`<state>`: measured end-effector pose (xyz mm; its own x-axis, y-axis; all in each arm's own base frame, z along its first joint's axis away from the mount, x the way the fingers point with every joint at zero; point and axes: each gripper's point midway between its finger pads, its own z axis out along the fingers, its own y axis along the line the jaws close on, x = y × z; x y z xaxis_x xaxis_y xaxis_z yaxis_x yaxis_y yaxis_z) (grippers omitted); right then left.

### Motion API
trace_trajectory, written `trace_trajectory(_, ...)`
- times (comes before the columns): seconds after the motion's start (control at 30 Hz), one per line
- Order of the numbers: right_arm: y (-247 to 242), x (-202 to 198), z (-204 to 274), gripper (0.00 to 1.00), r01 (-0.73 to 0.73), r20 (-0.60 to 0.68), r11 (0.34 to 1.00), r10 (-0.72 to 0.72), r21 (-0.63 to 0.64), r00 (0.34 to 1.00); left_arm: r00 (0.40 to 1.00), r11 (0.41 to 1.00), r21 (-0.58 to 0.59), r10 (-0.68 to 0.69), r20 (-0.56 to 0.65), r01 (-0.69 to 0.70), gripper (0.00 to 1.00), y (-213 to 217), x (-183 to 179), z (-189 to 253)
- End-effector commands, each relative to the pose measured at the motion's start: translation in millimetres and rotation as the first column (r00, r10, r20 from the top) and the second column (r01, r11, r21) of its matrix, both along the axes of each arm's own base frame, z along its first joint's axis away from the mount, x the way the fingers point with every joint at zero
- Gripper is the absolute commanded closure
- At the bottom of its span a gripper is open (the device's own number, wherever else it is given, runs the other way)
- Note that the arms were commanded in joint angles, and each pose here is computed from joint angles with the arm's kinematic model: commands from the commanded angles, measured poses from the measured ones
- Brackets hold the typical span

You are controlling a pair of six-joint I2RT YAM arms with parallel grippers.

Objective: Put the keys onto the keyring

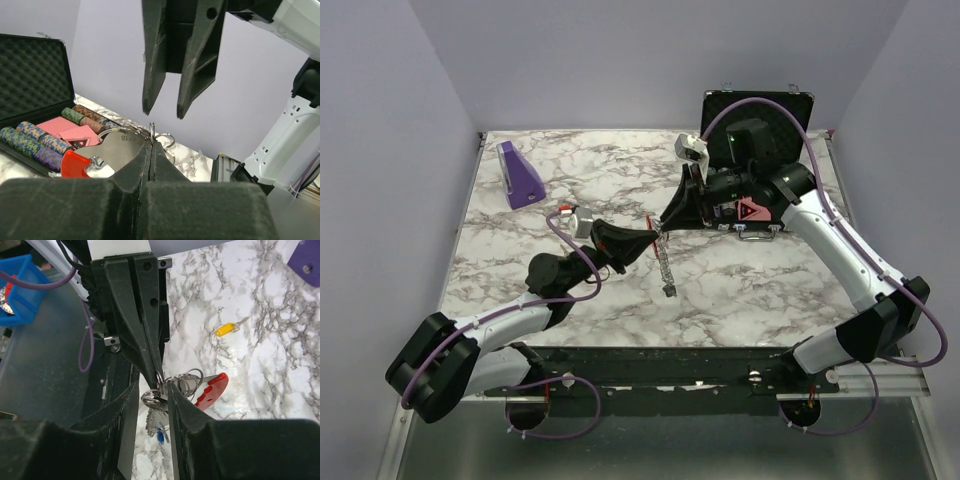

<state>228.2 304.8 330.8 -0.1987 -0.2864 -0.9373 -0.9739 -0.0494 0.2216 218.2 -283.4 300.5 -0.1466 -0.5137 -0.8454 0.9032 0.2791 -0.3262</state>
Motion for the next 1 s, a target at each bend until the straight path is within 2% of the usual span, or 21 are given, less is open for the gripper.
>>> trace_trajectory(0.0, 4.3, -4.9, -5.4, 0.64, -0.032, -0.080, 0.999, 0.034, 0.021, 0.996, 0.995, 0.999, -0.029, -0.032, 0.098, 0.035, 1.00, 1.9, -11.4, 18.9)
trace_trajectory(0.4, 3.4, -10.9, -17.7, 0.69, -0.047, -0.130, 0.999, 0.049, 0.017, 0.990, 0.996, 0.998, -0.044, -0.043, 0.084, 0.047, 1.00, -1.1, -9.3, 23.0)
trace_trajectory(0.57, 4.6, -8.4, -19.5, 0.75, -0.041, -0.134, 0.999, 0.043, 0.016, 0.990, 0.996, 0.997, -0.046, -0.051, 0.069, 0.054, 1.00, -3.3, -7.4, 22.9)
trace_trajectory(0.67, 5.6, -7.4, -20.2, 0.83, -0.037, -0.137, 0.999, 0.038, 0.014, 0.990, 0.996, 0.997, -0.051, -0.055, 0.067, 0.058, 1.00, -3.3, -7.9, 23.2)
trace_trajectory(0.83, 6.0, -3.3, -25.0, 0.84, -0.019, -0.136, 1.000, 0.019, 0.000, 0.990, 0.996, 0.997, -0.052, -0.057, 0.067, 0.061, 1.00, -3.3, -7.9, 24.6)
trace_trajectory(0.9, 6.0, -4.5, -23.4, 1.00, -0.028, -0.133, 1.000, 0.028, 0.006, 0.991, 0.996, 0.997, -0.053, -0.059, 0.065, 0.062, 1.00, -3.9, -7.3, 25.3)
trace_trajectory(0.97, 5.3, -4.9, -21.9, 1.00, -0.029, -0.131, 1.000, 0.030, 0.007, 0.991, 0.997, 0.997, -0.051, -0.057, 0.060, 0.061, 1.00, -4.1, -6.7, 24.4)
